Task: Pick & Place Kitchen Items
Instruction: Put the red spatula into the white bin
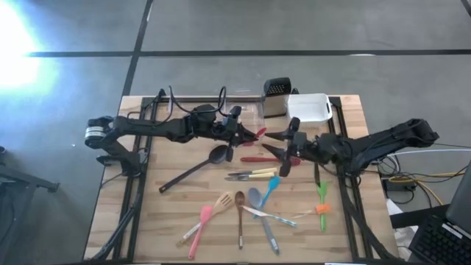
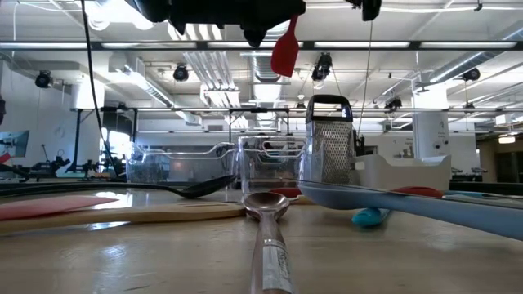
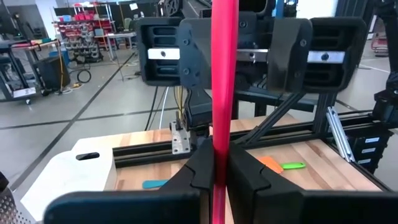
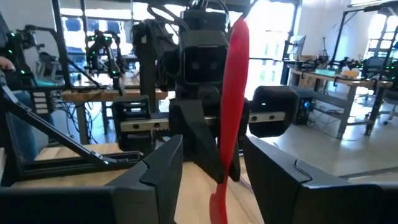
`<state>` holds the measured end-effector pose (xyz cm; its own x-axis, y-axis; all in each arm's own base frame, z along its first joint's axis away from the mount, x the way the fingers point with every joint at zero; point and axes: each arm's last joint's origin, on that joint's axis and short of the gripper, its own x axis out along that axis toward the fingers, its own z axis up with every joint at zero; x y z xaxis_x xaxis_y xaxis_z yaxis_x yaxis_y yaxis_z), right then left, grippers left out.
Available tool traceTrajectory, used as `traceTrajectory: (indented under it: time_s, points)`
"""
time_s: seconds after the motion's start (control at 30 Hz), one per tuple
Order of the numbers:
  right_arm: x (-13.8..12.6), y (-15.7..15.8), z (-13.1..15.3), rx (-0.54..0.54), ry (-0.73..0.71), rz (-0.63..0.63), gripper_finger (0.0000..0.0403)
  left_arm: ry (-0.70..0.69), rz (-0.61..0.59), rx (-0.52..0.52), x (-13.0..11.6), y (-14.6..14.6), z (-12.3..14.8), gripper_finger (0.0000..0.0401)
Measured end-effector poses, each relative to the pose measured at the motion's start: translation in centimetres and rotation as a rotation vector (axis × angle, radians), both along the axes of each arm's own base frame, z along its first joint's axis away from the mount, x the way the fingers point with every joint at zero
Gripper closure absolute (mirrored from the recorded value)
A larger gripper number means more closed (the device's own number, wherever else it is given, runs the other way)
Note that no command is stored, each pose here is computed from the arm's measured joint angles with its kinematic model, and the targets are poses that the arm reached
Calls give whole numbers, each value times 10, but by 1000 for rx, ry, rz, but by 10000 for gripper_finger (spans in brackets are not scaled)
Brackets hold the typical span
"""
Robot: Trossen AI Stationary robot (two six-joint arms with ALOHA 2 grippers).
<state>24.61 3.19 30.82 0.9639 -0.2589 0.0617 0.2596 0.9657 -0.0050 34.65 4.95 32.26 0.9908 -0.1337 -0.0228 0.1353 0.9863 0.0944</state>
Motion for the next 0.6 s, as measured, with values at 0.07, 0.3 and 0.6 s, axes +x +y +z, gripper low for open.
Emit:
traceTrajectory:
  time_s: [0.07, 0.3, 0.6]
  points:
    - [7, -4, 1, -3, 6, -3, 250, 0, -6, 0, 0, 0, 0, 378]
    - [23, -12, 4, 7, 4, 18, 280, 3, -14, 0, 0, 0, 0, 378]
    - [24, -13, 3, -11, 19, 37, 386, -3, -36, 13, 0, 0, 1, 378]
